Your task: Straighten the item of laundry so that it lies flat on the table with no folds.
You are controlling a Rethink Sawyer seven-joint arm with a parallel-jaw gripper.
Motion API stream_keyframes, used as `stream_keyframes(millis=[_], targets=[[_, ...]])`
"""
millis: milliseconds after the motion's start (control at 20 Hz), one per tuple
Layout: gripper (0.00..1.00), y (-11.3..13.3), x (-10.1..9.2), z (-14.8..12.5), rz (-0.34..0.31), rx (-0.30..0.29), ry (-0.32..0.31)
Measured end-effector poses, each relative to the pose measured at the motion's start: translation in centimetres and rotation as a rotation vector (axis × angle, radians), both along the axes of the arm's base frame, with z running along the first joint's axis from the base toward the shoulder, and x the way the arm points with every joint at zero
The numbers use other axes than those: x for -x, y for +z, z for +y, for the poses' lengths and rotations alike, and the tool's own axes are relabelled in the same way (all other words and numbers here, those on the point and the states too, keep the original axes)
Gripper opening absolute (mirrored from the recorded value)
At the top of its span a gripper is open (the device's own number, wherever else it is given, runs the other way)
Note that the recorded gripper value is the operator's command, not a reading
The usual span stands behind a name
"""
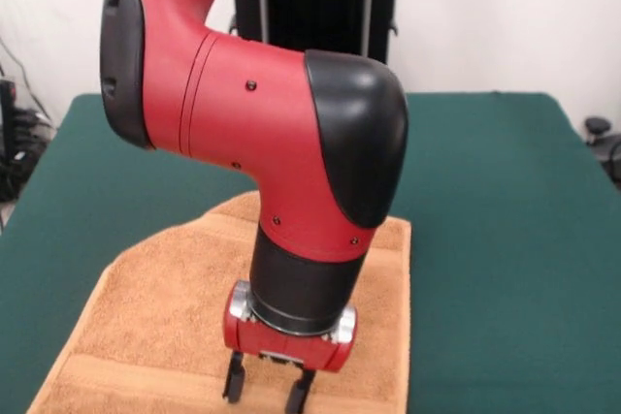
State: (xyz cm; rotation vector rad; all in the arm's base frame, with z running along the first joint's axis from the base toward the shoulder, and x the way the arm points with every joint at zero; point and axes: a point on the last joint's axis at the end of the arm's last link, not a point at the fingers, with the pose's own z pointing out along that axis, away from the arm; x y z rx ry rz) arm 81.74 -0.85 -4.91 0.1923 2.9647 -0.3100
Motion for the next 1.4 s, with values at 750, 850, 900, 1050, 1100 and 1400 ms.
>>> stream_keyframes(millis=[750, 850, 900, 1050, 1100, 1400], targets=[[1.00, 0.1, 0.0, -0.1, -0.034, -0.030, -0.029], [1.00, 0.2, 0.5, -0.4, -0.039, -0.032, -0.036], [1.00, 0.4, 1.0, -0.6, -0.039, -0.033, -0.043], [1.00, 1.1, 3.0, -1.2, -0.028, -0.042, -0.071], [1.00, 1.7, 4.4, -1.7, -0.015, -0.045, -0.087], [1.00, 4.7, 10.1, -3.5, 0.026, -0.054, -0.151]])
